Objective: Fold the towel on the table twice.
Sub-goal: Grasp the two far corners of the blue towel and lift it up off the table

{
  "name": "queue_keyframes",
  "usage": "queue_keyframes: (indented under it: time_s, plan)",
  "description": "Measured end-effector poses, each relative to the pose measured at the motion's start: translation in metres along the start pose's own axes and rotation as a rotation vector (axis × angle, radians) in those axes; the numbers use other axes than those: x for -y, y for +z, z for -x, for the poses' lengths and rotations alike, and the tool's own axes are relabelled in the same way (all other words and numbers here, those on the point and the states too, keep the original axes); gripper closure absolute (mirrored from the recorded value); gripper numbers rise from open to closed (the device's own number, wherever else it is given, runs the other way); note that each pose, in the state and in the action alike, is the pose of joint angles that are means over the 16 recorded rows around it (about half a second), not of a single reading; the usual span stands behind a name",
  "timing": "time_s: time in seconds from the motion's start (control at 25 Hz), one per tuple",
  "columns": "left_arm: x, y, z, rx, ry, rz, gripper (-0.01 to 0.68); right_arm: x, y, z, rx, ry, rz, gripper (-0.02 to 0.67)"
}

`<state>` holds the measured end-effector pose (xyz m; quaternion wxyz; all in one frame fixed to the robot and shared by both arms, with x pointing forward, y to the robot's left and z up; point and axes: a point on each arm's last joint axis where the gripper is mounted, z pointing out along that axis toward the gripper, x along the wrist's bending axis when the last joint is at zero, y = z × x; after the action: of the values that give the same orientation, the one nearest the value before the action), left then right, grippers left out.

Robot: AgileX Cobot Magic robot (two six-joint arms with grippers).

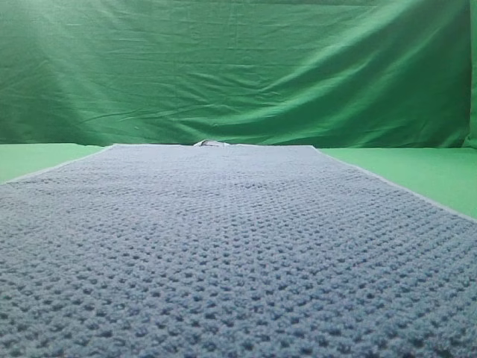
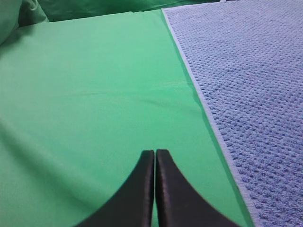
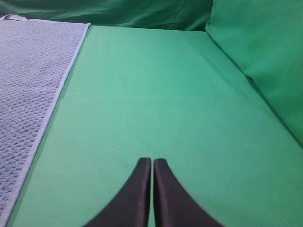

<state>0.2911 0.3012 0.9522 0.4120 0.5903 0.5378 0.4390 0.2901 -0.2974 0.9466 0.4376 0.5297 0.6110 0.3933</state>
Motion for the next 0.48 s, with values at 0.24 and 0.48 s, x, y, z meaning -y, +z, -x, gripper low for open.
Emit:
queue_keyframes:
  time_s: [0.24, 0.48]
  plan:
    - [0.0000, 0.0000, 0.0000, 0.000, 0.000, 0.000, 0.673, 0.0000, 0.0000, 0.0000, 0.000, 0.000, 0.000, 0.649]
    - [0.0000, 0.0000, 0.0000, 0.000, 0.000, 0.000, 0.673, 0.0000, 0.0000, 0.0000, 0.000, 0.000, 0.000, 0.649]
